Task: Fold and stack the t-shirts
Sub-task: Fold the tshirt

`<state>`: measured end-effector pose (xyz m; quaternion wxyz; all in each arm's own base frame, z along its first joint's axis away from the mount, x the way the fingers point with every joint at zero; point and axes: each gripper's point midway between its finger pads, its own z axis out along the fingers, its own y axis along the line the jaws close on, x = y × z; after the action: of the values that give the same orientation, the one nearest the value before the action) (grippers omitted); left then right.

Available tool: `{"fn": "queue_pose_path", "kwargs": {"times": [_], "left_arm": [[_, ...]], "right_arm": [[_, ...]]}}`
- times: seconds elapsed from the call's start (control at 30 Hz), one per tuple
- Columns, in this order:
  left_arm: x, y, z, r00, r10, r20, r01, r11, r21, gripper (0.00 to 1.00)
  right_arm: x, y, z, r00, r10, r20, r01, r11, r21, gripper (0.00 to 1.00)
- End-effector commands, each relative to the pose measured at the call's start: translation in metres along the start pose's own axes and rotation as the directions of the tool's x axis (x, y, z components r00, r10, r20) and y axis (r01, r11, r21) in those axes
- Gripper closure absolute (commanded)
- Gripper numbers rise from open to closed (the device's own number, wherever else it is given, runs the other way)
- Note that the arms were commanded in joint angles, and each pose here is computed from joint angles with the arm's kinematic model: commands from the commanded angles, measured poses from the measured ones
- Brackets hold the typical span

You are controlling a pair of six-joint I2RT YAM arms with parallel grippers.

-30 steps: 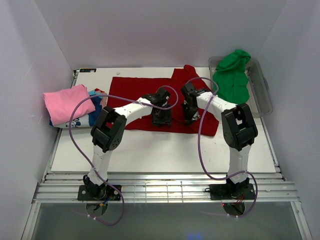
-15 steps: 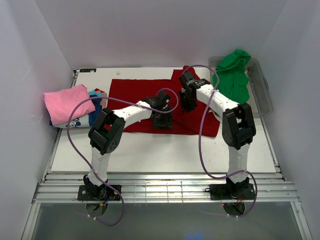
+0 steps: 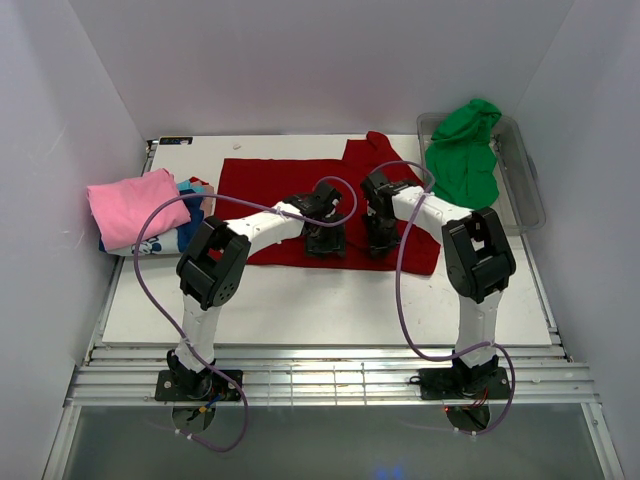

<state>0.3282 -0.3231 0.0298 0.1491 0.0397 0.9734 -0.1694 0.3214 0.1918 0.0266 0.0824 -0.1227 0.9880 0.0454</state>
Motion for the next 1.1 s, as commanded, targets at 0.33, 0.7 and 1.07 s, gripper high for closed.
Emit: {"fn": "queue_pose_path", "kwargs": {"times": [0.33, 0.7, 1.07], "left_arm": [[0.033, 0.007, -0.005, 0.995, -0.004, -0.096, 0.002, 1.000, -0.020, 0.31], [0.041, 0.009, -0.008, 0.994, -0.014, -0.109, 0.011, 1.000, -0.021, 0.32], [0.043, 0.006, -0.010, 0.993, -0.014, -0.114, 0.012, 1.000, -0.014, 0.32]], "right_arm": [[-0.043, 0.007, -0.036, 0.992, -0.010, 0.127, 0.008, 1.000, 0.018, 0.88], [-0.119, -0.005, -0.037, 0.966, -0.016, 0.259, -0.025, 0.988, 0.152, 0.89], [-0.194, -0.025, -0.061, 0.856, -0.054, 0.514, -0.105, 0.956, 0.275, 0.62]]}}
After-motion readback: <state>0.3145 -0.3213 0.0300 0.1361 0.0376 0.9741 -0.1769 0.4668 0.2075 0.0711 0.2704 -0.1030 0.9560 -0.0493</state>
